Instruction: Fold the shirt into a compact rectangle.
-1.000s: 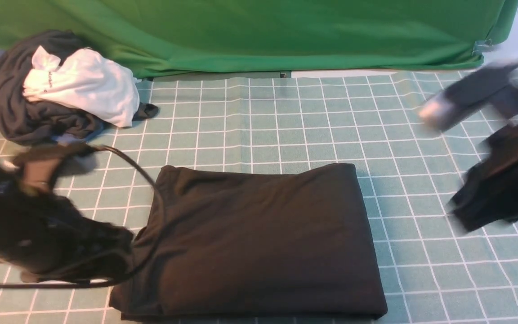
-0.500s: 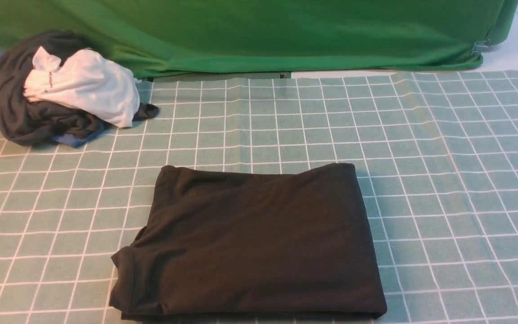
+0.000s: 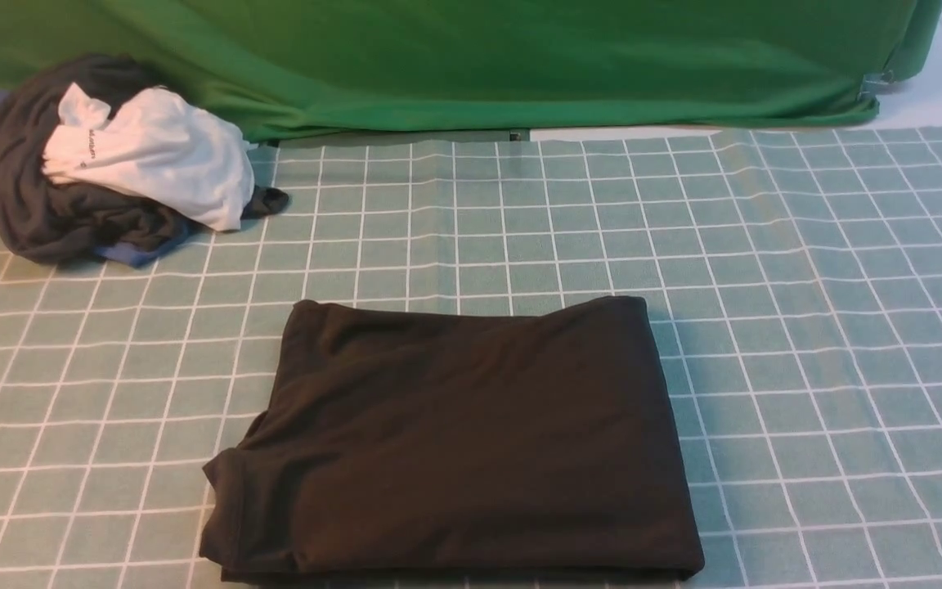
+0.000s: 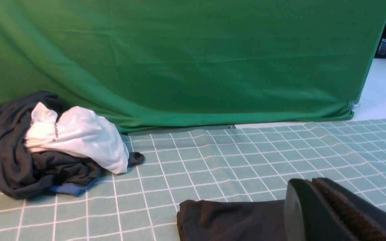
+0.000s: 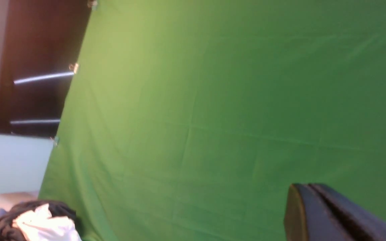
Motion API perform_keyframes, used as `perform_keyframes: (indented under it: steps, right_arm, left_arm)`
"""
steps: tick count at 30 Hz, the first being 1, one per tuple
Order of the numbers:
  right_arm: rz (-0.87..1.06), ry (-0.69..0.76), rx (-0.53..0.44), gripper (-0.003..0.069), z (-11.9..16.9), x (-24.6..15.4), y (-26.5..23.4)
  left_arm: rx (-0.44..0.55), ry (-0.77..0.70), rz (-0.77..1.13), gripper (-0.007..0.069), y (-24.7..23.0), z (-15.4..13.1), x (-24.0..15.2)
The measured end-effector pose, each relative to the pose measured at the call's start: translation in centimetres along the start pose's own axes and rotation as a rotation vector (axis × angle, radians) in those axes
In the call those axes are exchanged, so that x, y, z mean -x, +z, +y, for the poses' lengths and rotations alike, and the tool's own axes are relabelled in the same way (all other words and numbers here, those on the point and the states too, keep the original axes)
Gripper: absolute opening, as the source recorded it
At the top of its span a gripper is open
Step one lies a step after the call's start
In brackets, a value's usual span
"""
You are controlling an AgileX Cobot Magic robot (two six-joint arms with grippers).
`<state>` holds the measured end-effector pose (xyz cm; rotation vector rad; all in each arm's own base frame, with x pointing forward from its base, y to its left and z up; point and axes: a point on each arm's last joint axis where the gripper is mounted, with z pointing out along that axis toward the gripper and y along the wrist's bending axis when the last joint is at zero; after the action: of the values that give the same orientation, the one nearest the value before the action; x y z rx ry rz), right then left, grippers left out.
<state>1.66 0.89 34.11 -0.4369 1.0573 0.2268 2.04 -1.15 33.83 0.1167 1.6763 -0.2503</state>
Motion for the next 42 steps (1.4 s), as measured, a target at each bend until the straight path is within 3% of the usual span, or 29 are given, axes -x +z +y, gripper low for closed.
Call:
perform_keyframes:
  steps: [15,23,29,33,39,42]
  right_arm:
    - [-0.006,0.000,0.001,0.0055,0.0,0.1,0.0]
    - [-0.006,0.001,0.001,0.0070,0.0,0.1,0.0]
    - [-0.006,0.001,0.001,0.0079,0.0,0.1,0.0]
    - [-0.006,0.001,0.001,0.0088,0.0,0.1,0.0]
    - [-0.006,0.001,0.001,0.0104,0.0,0.1,0.0]
    - [-0.006,0.001,0.001,0.0108,0.0,0.1,0.0]
  left_arm:
    - [0.005,0.005,0.028,0.0014,0.4,0.1,-0.7]
    - [0.066,0.092,0.065,0.0014,0.6,0.7,-1.2]
    - [0.105,0.084,-0.161,0.0014,1.7,1.1,-1.4]
    - [0.185,0.045,-0.265,0.0014,2.6,1.9,-3.9]
    - [0.275,0.064,-0.093,0.0014,4.5,3.4,-12.0]
    - [0.282,0.082,-0.005,0.0014,4.7,3.6,-13.6]
